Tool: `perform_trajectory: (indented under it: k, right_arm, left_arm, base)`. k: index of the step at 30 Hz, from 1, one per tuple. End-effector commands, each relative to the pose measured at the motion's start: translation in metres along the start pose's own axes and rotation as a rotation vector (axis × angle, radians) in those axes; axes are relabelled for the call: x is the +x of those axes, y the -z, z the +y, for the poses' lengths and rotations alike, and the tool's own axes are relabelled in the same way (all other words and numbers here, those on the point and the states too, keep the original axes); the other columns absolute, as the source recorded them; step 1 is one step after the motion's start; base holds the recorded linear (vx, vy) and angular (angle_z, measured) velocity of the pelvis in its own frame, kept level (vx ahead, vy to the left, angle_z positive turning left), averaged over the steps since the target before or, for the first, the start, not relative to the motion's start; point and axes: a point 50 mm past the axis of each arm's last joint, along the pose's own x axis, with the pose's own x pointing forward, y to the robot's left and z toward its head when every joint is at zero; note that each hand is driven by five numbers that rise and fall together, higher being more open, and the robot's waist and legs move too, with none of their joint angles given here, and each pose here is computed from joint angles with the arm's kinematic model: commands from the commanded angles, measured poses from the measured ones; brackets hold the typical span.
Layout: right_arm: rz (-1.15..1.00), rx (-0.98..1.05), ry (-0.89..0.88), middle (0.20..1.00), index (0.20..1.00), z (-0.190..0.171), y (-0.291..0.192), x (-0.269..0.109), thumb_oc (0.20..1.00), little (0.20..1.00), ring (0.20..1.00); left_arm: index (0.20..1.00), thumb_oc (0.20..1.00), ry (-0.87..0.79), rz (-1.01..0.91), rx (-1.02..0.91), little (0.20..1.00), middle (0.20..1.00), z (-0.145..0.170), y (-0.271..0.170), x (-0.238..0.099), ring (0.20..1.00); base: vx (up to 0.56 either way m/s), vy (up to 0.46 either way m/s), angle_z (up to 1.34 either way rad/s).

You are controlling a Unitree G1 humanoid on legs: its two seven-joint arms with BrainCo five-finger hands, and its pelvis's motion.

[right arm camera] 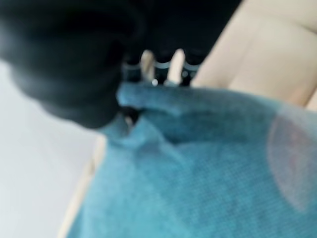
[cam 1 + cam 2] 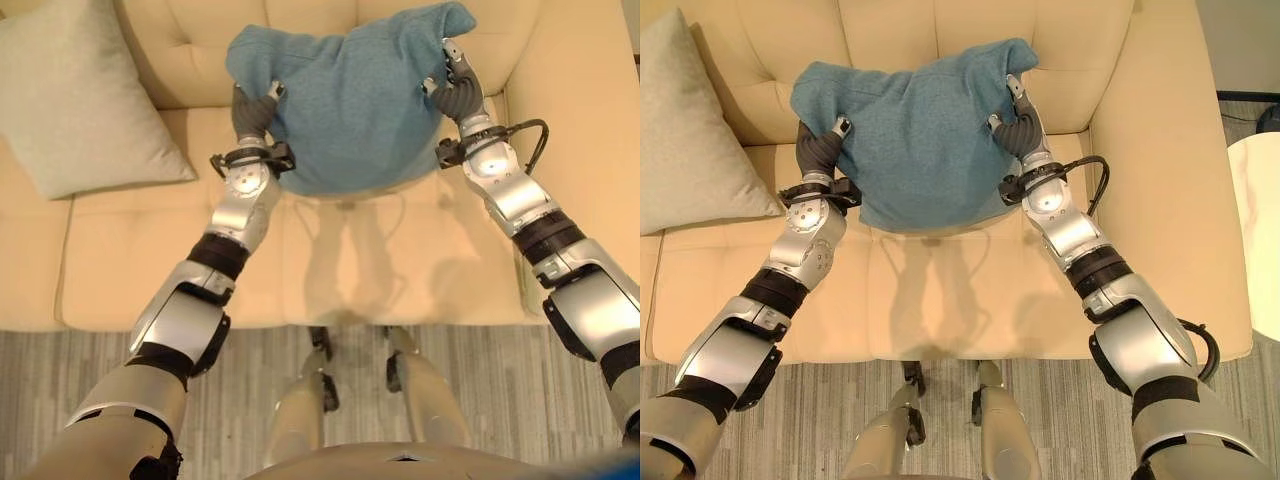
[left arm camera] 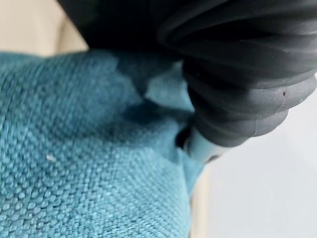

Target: Pick up all the scattered cushions and arrange them neatly on the sofa.

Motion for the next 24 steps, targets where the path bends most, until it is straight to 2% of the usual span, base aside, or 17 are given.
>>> perform_trajectory:
  k: [1,3,11,15,19,24]
  right_arm:
    - [-0.238,0.062,-0.066,1.0,1.0,0.023,-0.075,0.024,1.0,1.0,1.0]
    - [-0.191,-0.005,-0.052,1.0,1.0,0.018,-0.07,0.032,1.0,1.0,1.0]
    - [-0.019,-0.195,0.062,1.0,1.0,-0.027,-0.036,0.039,1.0,1.0,1.0]
    - [0.009,-0.196,0.131,1.0,1.0,-0.055,-0.029,0.037,1.0,1.0,1.0]
    - [0.002,-0.249,0.173,1.0,1.0,-0.092,-0.021,0.027,1.0,1.0,1.0]
    - [-0.038,-0.324,0.161,1.0,1.0,-0.129,-0.004,-0.007,1.0,1.0,1.0]
  left_arm:
    - [1.0,1.0,0.174,-0.291,-0.007,1.0,1.0,-0.05,-0.086,0.029,1.0]
    - [1.0,1.0,0.137,-0.31,0.092,1.0,1.0,-0.036,-0.099,0.04,1.0]
    - [1.0,1.0,-0.019,-0.268,0.238,1.0,1.0,0.021,-0.109,0.057,1.0]
    - [1.0,1.0,-0.057,-0.283,0.309,1.0,1.0,0.045,-0.119,0.057,1.0]
    - [1.0,1.0,-0.093,-0.295,0.374,1.0,1.0,0.079,-0.123,0.05,1.0]
    - [1.0,1.0,-0.036,-0.313,0.445,1.0,1.0,0.115,-0.114,0.022,1.0]
  base:
    - [0.0,-0.035,0.13]
    - [0.0,-0.023,0.16]
    - [0.01,-0.002,0.04]
    - [0.02,0.017,0.05]
    - [0.02,0.021,0.06]
    - [0.02,0.022,0.05]
